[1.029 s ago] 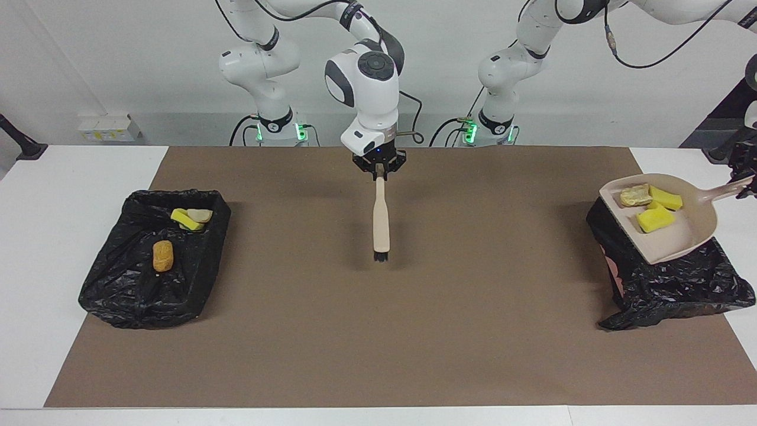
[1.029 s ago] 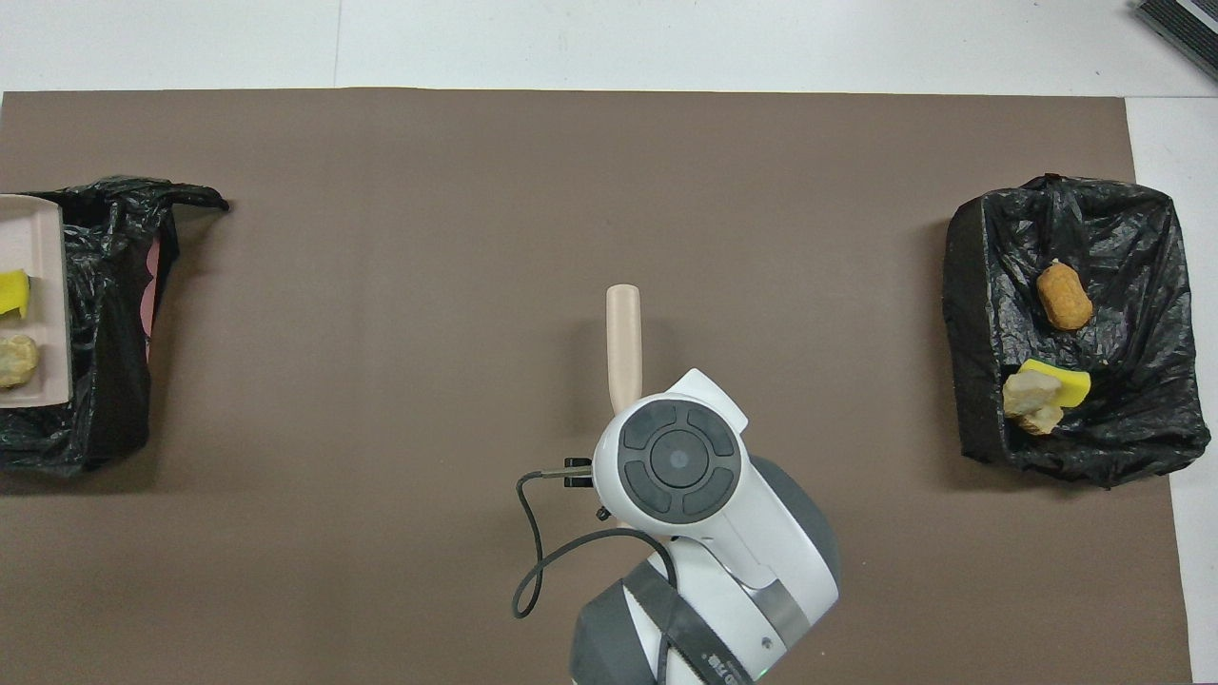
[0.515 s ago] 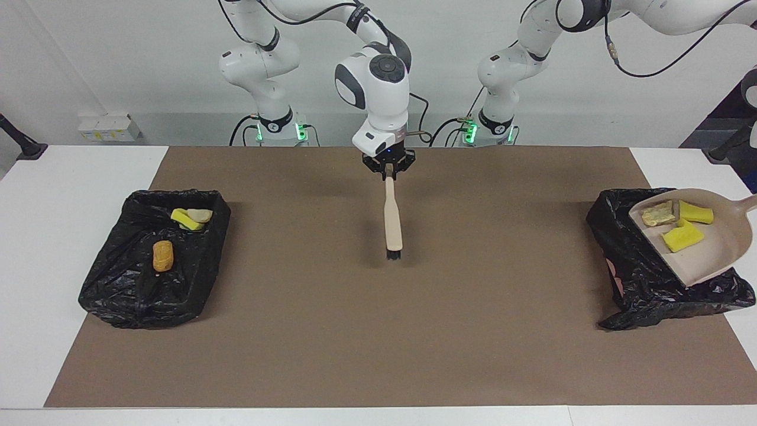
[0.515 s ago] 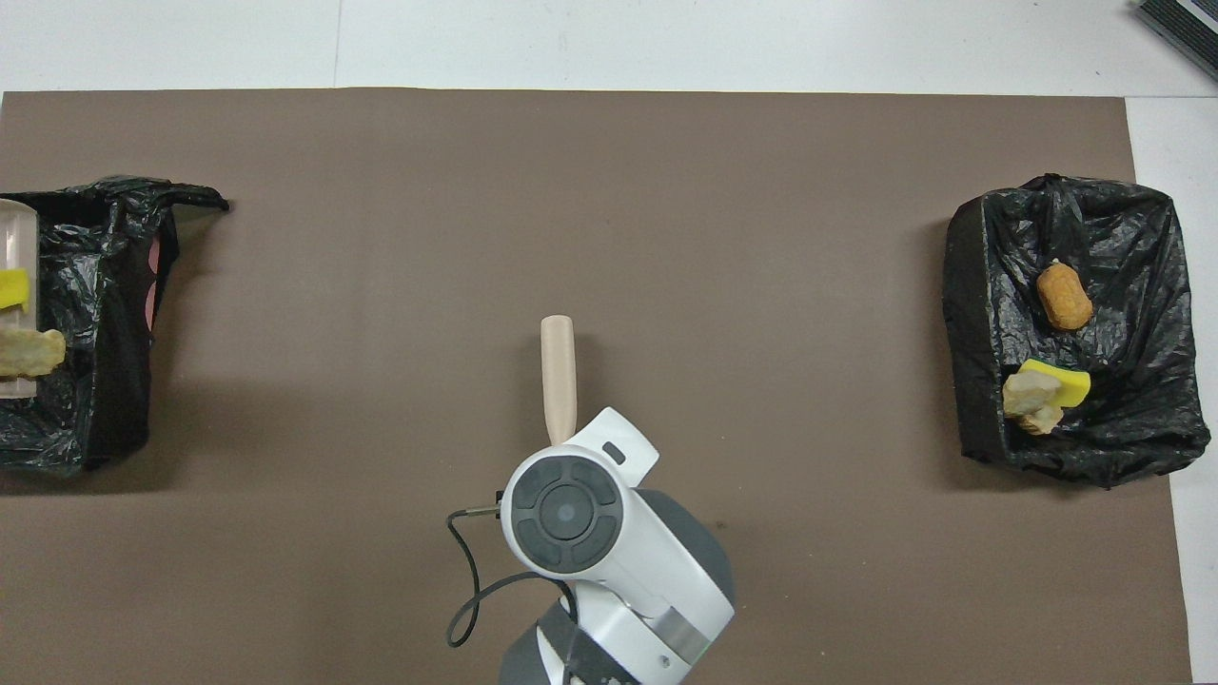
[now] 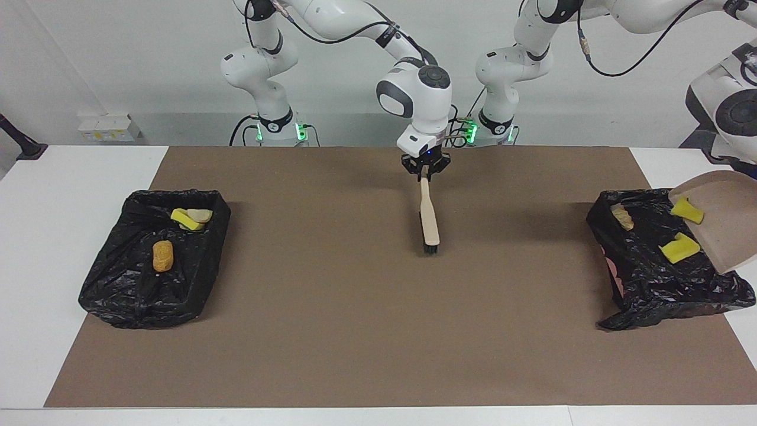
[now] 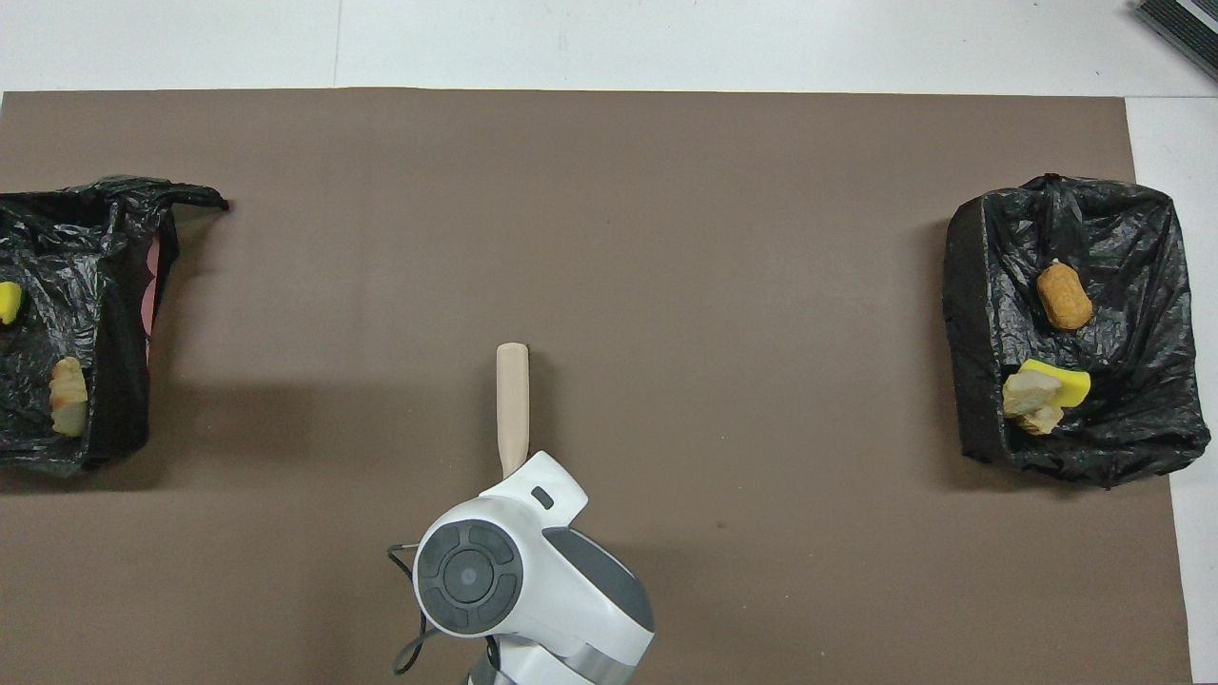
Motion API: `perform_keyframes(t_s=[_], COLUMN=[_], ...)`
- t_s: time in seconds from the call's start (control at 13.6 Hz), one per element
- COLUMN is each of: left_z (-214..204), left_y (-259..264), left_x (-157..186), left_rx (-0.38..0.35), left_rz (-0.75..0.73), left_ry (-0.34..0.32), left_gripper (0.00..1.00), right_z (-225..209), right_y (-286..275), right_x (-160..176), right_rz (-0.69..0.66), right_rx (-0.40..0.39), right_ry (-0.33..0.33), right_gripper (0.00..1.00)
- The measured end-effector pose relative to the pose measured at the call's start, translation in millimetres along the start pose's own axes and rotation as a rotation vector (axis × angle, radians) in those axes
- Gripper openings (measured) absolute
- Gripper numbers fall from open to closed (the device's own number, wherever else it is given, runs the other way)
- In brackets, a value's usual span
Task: Sweep and dump trash in bin
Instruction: 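Tip the dustpan with the left gripper while the right gripper lowers the brush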
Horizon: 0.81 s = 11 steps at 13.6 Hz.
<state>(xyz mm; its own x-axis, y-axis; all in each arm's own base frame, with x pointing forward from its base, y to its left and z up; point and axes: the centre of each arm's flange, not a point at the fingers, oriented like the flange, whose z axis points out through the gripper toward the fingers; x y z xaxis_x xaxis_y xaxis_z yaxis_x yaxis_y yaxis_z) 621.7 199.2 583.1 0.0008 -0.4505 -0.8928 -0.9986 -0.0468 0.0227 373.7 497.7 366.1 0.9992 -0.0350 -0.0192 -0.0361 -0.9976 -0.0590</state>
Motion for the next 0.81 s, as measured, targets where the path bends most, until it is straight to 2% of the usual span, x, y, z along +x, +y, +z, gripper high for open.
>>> perform_keyframes(t_s=[0.15,0.37,0.81], left_z=[-16.8,-27.2,-45.3], left_y=[3.4,11.7,19.0], left_x=[-6.4,-24.7,-35.7], left_rx=[0.003,0.015,0.028], left_rz=[0.003,-0.011,-0.012], left_ry=[-0.07,-0.122,-0.131], left_gripper=[0.31,0.31,0.31], right_z=[0.9,8.4,11.5], right_y=[-8.0,-11.4,-3.7], right_x=[-11.7,-30.2,-51.0], right_rz=[0.01,0.001,-0.001], right_rx=[0.004,-0.011,-0.022], right_ry=[0.001,-0.012,-0.038], right_gripper=[0.26,0.26,0.26])
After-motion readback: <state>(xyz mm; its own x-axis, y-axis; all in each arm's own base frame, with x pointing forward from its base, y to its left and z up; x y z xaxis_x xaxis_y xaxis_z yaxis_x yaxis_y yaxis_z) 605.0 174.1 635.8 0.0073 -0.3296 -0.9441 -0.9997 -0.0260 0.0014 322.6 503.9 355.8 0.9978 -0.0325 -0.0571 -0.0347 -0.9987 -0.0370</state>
